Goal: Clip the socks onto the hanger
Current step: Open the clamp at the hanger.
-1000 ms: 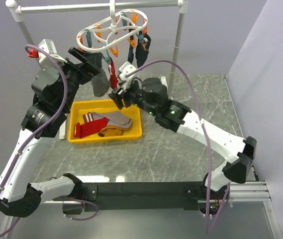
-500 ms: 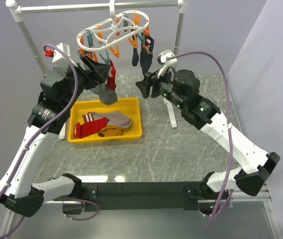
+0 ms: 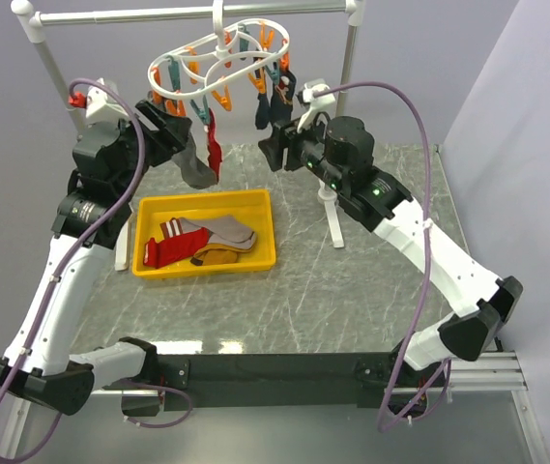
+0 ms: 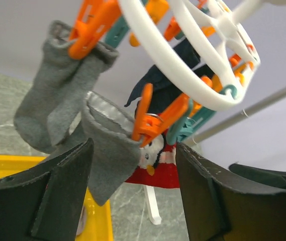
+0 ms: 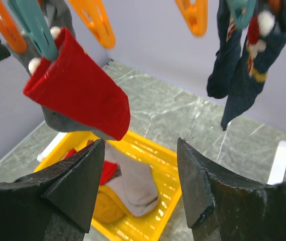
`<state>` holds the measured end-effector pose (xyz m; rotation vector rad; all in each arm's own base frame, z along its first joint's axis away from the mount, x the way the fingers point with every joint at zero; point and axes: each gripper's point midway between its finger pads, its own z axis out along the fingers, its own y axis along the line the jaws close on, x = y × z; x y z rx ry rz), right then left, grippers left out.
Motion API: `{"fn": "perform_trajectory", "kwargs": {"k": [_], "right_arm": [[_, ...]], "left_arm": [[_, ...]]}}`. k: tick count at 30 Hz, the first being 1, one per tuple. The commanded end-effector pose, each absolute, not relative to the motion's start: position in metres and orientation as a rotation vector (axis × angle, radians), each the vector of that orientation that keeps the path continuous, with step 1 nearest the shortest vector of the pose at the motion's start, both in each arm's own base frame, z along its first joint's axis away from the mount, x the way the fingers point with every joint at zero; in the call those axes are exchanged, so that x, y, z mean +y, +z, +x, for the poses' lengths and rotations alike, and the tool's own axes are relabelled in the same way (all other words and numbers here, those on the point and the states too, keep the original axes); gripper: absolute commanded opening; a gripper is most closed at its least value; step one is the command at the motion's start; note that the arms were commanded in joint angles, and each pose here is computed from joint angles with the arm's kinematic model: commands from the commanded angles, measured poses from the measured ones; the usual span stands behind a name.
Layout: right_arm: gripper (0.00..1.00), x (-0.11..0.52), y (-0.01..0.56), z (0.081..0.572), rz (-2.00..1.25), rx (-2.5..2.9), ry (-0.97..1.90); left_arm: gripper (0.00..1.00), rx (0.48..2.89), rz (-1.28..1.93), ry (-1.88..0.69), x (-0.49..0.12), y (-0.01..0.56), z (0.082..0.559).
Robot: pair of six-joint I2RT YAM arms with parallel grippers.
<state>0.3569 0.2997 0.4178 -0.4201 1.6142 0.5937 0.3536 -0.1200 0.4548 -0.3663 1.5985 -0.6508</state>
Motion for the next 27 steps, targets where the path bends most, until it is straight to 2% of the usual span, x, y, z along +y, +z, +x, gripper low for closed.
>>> {"fn": "perform_trajectory", "kwargs": {"k": [1,15,27], "right_arm": [[0.66,0.303,0.466,0.364,-0.394,1.483,0.62],[0.64,0.336,0.484,0.381,-0.49,1.359,0.658],[0.63,0.366,0.495,0.397,-0.567,1.281,0.687]], "left_arm": [[0.71,1.56,-0.386,-0.648,-0.108,0.467,0.358],[0.69,1.598,-0.432,-0.601,-0.088,0.453,0.393],[0.69,1.557,-0.405,-0.555,-0.075,0.463,0.395]]}}
